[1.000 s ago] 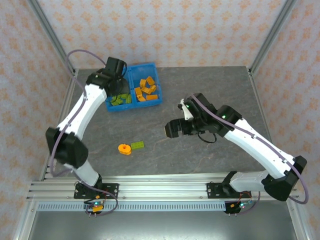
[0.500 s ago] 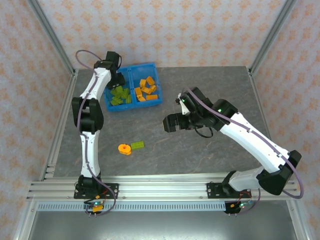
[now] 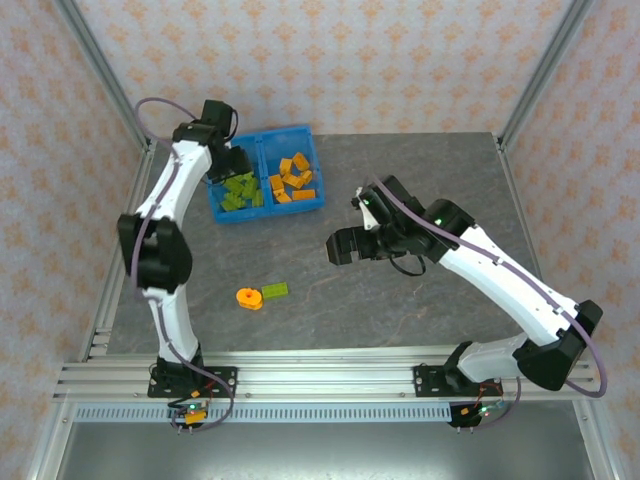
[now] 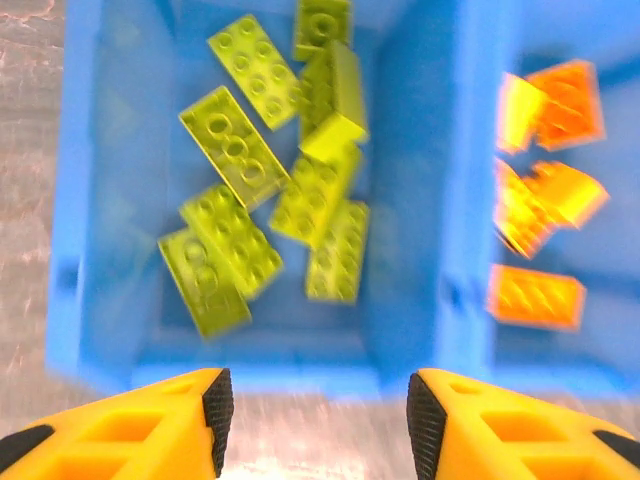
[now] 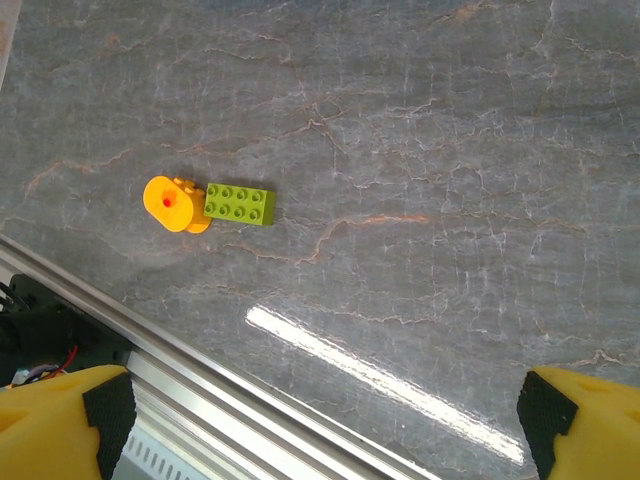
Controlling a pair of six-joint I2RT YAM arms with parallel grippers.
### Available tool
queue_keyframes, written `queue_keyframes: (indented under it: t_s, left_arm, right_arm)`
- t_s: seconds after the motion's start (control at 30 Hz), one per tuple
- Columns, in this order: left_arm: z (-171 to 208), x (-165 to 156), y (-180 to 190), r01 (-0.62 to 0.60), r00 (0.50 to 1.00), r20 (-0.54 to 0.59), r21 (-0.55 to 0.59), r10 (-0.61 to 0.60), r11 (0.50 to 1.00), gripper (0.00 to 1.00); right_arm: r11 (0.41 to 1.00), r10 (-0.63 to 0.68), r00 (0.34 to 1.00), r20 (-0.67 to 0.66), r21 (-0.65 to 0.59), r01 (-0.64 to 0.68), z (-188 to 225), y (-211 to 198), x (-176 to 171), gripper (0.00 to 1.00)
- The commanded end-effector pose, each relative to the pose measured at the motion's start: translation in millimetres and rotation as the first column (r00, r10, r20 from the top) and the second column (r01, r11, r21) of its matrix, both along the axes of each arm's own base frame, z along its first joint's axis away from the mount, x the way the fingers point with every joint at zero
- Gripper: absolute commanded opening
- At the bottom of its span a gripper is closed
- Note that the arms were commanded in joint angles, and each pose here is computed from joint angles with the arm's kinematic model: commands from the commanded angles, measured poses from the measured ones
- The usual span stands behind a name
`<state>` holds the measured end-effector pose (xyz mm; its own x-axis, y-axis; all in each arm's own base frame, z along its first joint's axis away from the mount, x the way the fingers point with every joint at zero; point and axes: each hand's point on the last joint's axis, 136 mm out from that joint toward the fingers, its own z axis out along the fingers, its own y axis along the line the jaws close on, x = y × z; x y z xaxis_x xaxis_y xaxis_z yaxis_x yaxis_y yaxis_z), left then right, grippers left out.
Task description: Sort the legos into containers by color
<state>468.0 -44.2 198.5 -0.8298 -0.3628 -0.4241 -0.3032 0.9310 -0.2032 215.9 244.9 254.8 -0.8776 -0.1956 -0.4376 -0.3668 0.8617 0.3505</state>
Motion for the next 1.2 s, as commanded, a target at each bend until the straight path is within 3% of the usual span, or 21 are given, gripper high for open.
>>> queue_keyframes:
  t_s: [0.0,0.13,0.2,0.27,0.4,0.47,0.53,0.63,0.87,1.17]
  left_arm:
    - [51.5,-54.6,-45.3,0.194,0.974,0.118,-0.001,-0.192,0.981,0.52]
    - [48.9,-124.9,-70.3,0.423,0.891,0.097,0.171,-0.443,0.89,0.57]
    - [43.6,-152.3,-75.7,0.507,0.843,0.09,0.192,-0.53,0.84,0.64]
    - [35.7,-180.4,-89.8,0.638,0.747,0.099,0.173,-0.657,0.751,0.77]
    - [9.5,-231.0,-112.9,0.835,0.506,0.085,0.201,-0.858,0.512,0.82]
    - [-3.5,-242.1,-116.2,0.871,0.429,0.048,0.241,-0.902,0.427,0.82]
    - [-19.5,-245.0,-115.1,0.89,0.398,-0.01,0.247,-0.917,0.383,0.81]
    - [-46.2,-241.4,-110.9,0.906,0.392,-0.113,0.22,-0.913,0.362,0.82]
    - [-98.6,-234.9,-113.5,0.964,0.263,-0.347,0.144,-0.9,0.226,0.89]
    - [-152.5,-224.0,-111.4,0.978,0.207,-0.459,0.097,-0.864,0.183,0.89]
  right_arm:
    - [0.999,0.0,1.0,0.022,0.038,-0.001,4.7,-0.2,-2.0,0.99]
    - [0.998,-0.008,1.0,0.019,0.067,0.007,3.2,-3.8,-8.7,0.99]
    - [0.997,-0.015,1.0,0.021,0.075,0.013,3.0,-7.5,-12.2,0.99]
    - [0.997,-0.028,0.999,0.022,0.071,0.026,0.7,-12.7,-14.7,0.99]
    - [0.996,-0.046,0.998,0.035,0.081,0.043,2.0,-22.8,-21.7,0.99]
    - [0.995,-0.057,0.998,0.037,0.082,0.054,0.9,-26.5,-23.5,0.99]
    - [0.995,-0.066,0.997,0.041,0.084,0.062,0.7,-28.4,-23.9,0.99]
    - [0.994,-0.072,0.996,0.044,0.086,0.068,2.1,-28.1,-22.4,0.99]
    - [0.995,-0.074,0.996,0.044,0.065,0.071,1.9,-26.5,-17.6,0.99]
    - [0.995,-0.093,0.995,0.039,0.043,0.091,-0.2,-30.1,-16.5,0.99]
